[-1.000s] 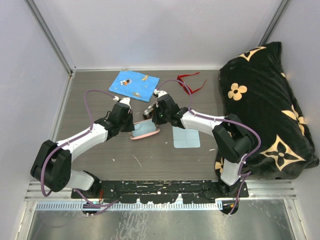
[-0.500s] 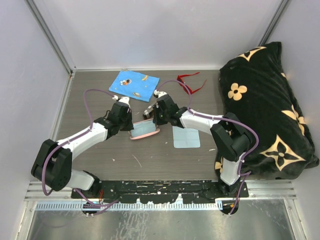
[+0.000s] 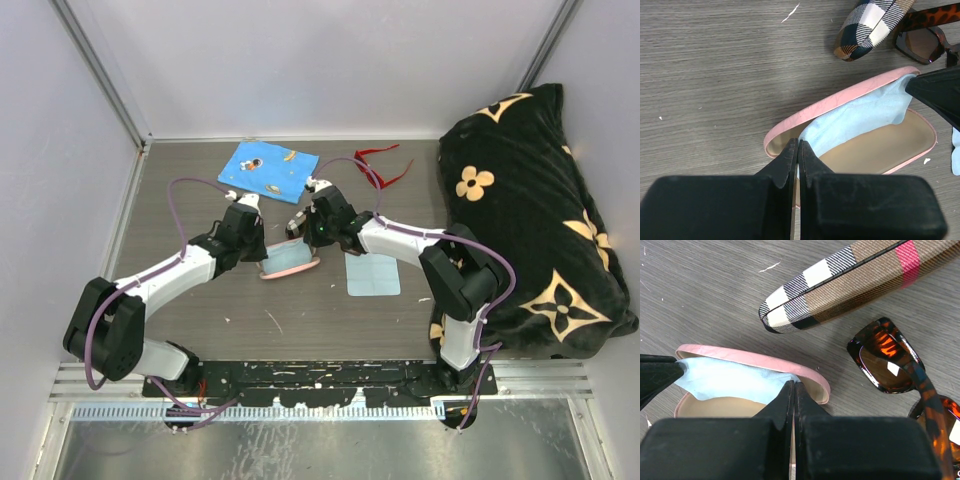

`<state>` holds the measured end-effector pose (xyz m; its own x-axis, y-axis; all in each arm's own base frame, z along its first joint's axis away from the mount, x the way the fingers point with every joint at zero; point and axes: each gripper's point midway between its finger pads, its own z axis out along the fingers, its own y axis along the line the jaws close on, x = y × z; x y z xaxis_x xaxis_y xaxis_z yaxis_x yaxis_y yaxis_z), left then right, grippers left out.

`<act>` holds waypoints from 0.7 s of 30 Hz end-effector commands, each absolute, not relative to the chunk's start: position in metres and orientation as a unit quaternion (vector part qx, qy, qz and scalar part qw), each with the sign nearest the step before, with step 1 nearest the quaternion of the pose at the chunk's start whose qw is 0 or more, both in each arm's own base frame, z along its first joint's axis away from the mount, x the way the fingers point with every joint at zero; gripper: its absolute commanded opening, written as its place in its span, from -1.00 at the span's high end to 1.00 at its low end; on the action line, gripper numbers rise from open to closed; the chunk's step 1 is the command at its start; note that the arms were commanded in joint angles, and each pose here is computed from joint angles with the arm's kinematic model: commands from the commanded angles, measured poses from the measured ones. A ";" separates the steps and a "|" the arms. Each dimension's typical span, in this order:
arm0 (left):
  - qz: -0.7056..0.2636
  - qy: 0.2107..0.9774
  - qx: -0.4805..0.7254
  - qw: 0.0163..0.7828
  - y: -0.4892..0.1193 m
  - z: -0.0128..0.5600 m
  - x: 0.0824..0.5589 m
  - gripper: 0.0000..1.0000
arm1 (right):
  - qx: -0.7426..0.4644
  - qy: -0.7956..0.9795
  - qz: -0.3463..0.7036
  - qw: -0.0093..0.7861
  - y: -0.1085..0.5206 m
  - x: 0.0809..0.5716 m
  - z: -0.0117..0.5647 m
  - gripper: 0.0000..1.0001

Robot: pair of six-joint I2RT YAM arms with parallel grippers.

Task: Organize the sunglasses
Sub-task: Place the glasses cleaning cloth in the sunglasses case.

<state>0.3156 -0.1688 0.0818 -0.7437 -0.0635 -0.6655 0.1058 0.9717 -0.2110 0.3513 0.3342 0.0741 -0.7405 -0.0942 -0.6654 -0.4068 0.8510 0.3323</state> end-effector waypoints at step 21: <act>-0.102 0.916 -0.002 0.388 -0.157 0.089 0.321 0.56 | -0.147 0.881 0.260 0.366 0.347 0.365 0.107 0.80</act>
<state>0.3116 -0.1617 0.0716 -0.7530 -0.0577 -0.6555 0.0859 0.9790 -0.1849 0.3522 0.3363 0.0733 -0.7421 -0.0966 -0.6632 -0.4100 0.8482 0.3352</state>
